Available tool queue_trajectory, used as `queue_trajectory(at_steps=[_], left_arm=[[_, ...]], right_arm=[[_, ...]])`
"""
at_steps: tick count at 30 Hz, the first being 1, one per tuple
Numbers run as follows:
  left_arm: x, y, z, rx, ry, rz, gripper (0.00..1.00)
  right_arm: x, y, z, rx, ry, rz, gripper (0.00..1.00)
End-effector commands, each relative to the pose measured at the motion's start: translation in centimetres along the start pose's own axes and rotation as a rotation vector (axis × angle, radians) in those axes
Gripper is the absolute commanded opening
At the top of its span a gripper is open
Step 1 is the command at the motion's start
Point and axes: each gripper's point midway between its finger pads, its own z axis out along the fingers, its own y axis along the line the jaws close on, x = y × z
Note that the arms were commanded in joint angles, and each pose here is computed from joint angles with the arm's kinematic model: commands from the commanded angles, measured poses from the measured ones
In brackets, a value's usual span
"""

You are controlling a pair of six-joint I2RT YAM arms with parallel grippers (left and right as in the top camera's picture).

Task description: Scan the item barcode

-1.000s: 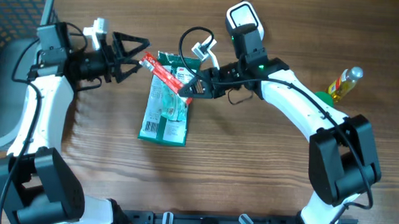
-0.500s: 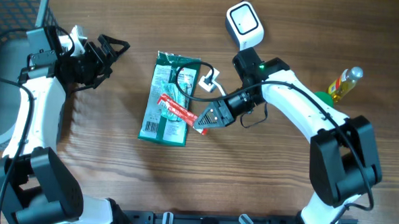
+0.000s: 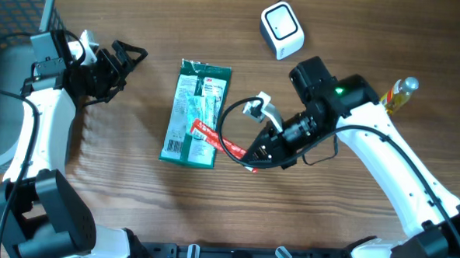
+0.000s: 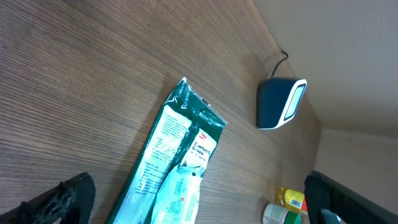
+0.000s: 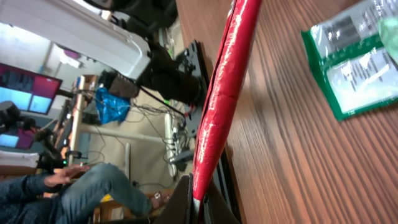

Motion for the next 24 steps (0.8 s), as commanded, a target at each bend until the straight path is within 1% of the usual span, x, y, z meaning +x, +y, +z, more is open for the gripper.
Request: queue_trajectory(at_steps=[1,6,10,16,19,22,24], left_arm=[[-0.8,0.1,-0.7,-0.014,-0.034,0.008,1.0],[-0.8,0.1,-0.7,-0.014,-0.034,0.008,1.0],[-0.8,0.1,-0.7,-0.014,-0.034,0.008,1.0],[-0.8,0.1,-0.7,-0.014,-0.034,0.008,1.0],[-0.8,0.1,-0.7,-0.014,-0.034,0.008,1.0],[-0.8,0.1,-0.7,-0.014,-0.034,0.008,1.0],[-0.8,0.1,-0.7,-0.014,-0.034,0.008,1.0]], right_arm=[[0.3,-0.1,-0.1,0.027,0.014,-0.036,0.04],[0.5,-0.9,-0.1,0.068,0.029,-0.028,0.04],[0.1,-1.2,-0.2,0.08,0.014,0.017,0.04],[-0.7,-1.9,-0.2,0.109,-0.007,0.007,0.04],[-0.6,-3.7,-0.5,0.207,0.002,0.093,0.04],[-1.7,-6.3,-1.3,0.35,-0.047,0.218,0.04],[-1.9,-7.8,-1.9,0.434,-0.064,0.265,0.04]])
